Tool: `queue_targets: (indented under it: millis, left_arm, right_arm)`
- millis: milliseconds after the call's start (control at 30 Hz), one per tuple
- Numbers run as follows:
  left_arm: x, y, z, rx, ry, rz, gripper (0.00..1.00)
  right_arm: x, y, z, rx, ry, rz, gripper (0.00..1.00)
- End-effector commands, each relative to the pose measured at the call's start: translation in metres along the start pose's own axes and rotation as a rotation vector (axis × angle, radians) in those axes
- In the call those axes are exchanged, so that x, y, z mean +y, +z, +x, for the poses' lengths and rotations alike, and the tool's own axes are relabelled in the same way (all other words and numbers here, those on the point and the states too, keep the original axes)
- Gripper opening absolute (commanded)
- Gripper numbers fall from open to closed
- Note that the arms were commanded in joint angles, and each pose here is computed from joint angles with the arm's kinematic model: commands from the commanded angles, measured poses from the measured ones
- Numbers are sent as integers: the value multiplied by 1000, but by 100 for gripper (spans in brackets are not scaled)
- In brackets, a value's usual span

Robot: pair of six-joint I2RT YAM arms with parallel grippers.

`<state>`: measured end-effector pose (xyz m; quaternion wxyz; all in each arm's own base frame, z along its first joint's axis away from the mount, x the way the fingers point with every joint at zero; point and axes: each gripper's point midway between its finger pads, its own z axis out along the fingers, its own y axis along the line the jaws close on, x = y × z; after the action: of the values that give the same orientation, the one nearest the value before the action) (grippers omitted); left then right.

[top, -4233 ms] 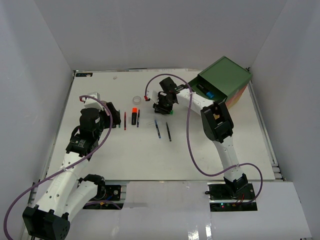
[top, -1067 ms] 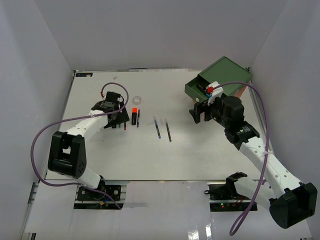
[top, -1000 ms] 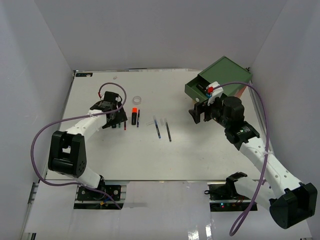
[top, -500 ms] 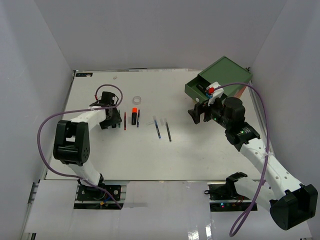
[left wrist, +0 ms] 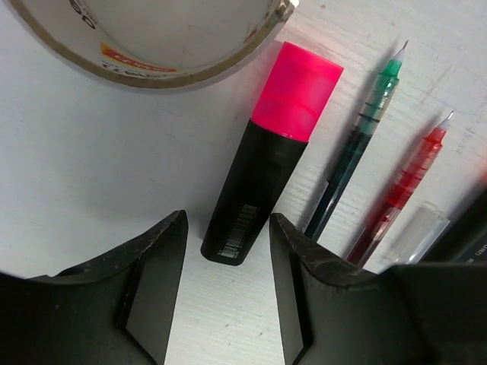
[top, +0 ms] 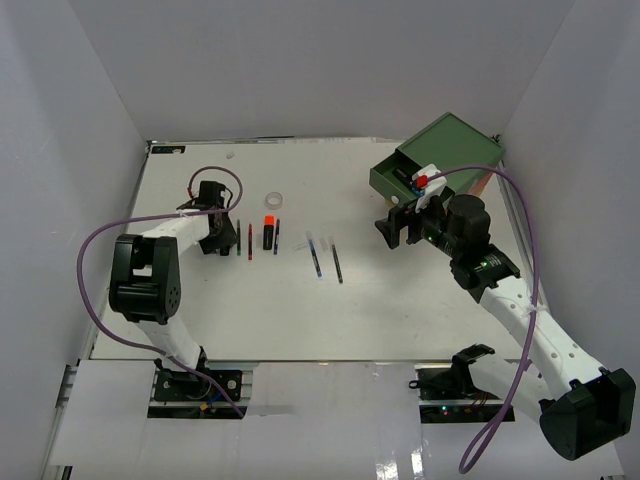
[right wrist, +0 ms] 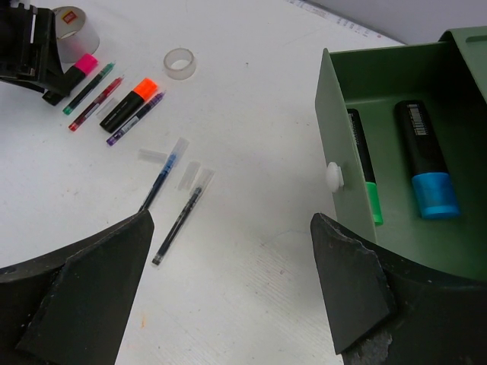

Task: Sort the stationery into containers
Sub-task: Pick up the pen from the center of the board.

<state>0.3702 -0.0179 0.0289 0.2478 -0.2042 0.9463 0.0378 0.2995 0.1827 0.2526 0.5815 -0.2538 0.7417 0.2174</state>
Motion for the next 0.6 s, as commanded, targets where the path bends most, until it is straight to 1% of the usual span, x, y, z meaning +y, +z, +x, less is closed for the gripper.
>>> queue_targets:
  millis: [0, 167, 267, 300, 367, 400, 567]
  left_arm:
    - [-10, 0, -9, -21, 14, 40, 58]
    - [-11, 5, -3, -5, 36, 53, 55]
    - [-10, 5, -2, -3, 51, 54, 47]
    - [-10, 4, -2, -4, 53, 58, 42]
    - [-11, 1, -3, -11, 59, 69, 37]
    - [-12, -1, -5, -19, 63, 74, 32]
    - [-12, -14, -13, -64, 86, 98, 26]
  right_arm:
    - [0, 2, -11, -40, -10, -9, 90]
    - [1, 2, -9, -33, -12, -14, 90]
    - [2, 2, -10, -34, -15, -17, 90]
    - [2, 2, -10, -36, -15, -18, 90]
    - [1, 2, -10, -35, -15, -16, 90]
    - [2, 2, -10, -35, -15, -20, 90]
    - [3, 2, -10, -35, -15, -28, 90]
